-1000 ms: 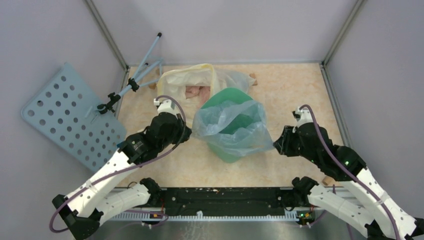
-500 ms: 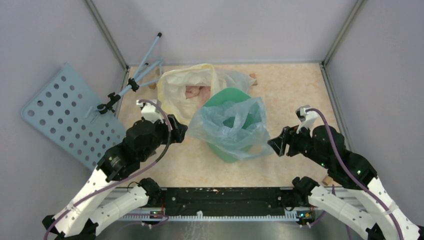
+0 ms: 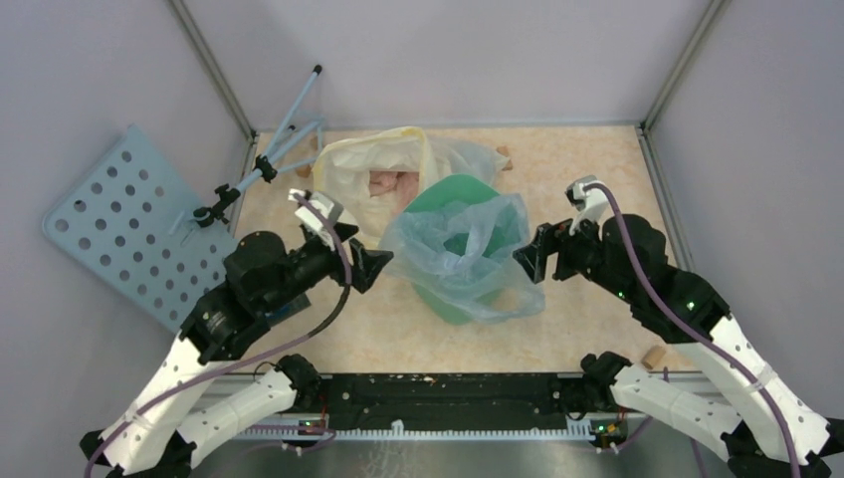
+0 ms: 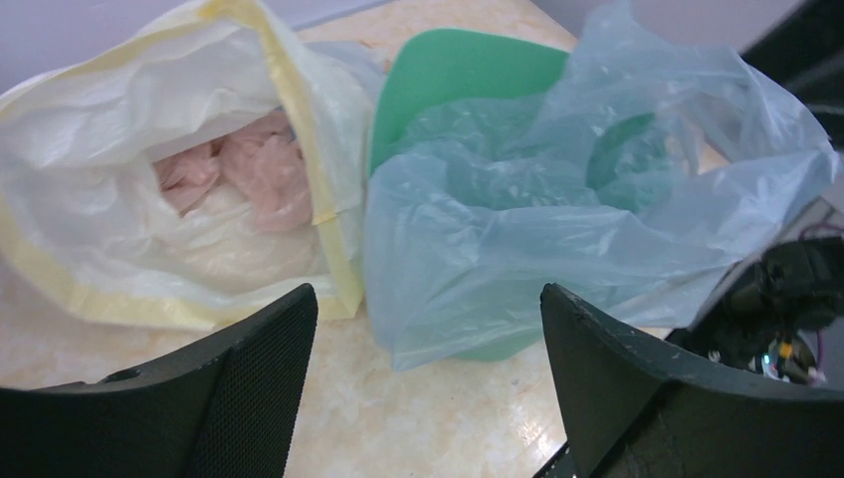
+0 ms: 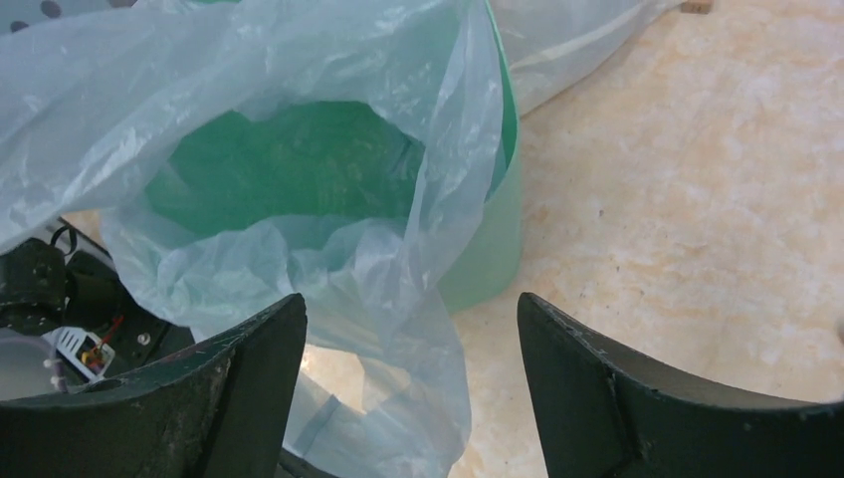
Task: Put the trash bags into the trash bin
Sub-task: Place the trash bag in the trash bin.
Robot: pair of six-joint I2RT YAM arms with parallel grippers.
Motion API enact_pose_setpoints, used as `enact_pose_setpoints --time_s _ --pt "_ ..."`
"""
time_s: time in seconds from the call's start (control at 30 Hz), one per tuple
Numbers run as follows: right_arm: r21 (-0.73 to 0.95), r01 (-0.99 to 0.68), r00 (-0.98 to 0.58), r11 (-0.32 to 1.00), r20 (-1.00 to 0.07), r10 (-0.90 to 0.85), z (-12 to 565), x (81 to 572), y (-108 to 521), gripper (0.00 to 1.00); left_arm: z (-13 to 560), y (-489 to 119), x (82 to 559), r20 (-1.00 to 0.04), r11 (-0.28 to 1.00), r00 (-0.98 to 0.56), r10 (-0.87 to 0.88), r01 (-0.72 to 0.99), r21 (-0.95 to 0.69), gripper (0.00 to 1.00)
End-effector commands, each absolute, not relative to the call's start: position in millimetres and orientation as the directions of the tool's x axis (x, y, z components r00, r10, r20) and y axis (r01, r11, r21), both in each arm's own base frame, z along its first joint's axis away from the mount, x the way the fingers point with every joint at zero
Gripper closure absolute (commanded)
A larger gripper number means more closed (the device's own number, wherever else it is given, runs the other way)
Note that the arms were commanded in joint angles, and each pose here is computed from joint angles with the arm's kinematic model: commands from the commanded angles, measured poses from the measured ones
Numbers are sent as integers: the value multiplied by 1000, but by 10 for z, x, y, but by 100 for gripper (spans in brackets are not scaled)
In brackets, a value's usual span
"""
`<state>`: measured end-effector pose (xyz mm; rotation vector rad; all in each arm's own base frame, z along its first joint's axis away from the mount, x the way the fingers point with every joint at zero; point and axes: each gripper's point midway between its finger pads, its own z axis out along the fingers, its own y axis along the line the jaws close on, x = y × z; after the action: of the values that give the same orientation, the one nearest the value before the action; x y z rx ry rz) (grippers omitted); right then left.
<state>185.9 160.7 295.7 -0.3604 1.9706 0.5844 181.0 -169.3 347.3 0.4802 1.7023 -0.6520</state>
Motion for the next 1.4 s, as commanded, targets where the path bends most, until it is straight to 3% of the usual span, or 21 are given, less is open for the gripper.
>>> enact_pose_setpoints --time_s 0.0,0.1,0.27,0.37,0.5,0.53,0.57,0.7,0.73,1.13,1.37 --pt "201 -508 -350 837 -937 12 3330 1983 1643 22 3729 -2043 1802 -996 617 -76 36 786 -38 8" --pt "172 -558 -323 812 -946 -22 3374 1967 1703 20 3904 -2094 1762 -998 566 48 44 822 65 1" --pt "127 -680 -256 722 -964 -71 3545 1897 1900 18 3933 -2299 1713 -989 448 122 87 882 148 1" --pt "99 -732 -207 674 -975 -81 3661 1842 1969 17 3989 -2274 1760 -972 450 204 119 861 236 1" --pt "96 -805 -182 585 -979 -90 3736 1689 2078 24 4058 -2250 1718 -944 413 292 155 848 331 1" --pt "107 -834 -187 542 -978 -96 3736 1620 2139 28 4064 -2272 1689 -940 389 305 155 855 341 1" --pt "120 -856 -194 503 -976 -98 3737 1560 2191 38 4060 -2303 1662 -938 366 311 152 864 346 1" --pt "174 -890 -233 421 -968 -92 3696 1474 2347 91 4035 -2412 1567 -936 286 326 131 892 350 1" --pt "187 -893 -242 410 -966 -87 3660 1472 2377 100 4041 -2434 1541 -935 269 332 121 896 353 1" --pt "295 -951 -294 94 -956 22 3904 1239 2836 100 4089 -2589 1505 -946 202 310 96 924 324 1" --pt "327 -934 -324 142 -945 43 3904 1441 2944 100 4058 -2742 1628 -956 210 267 123 934 288 1"
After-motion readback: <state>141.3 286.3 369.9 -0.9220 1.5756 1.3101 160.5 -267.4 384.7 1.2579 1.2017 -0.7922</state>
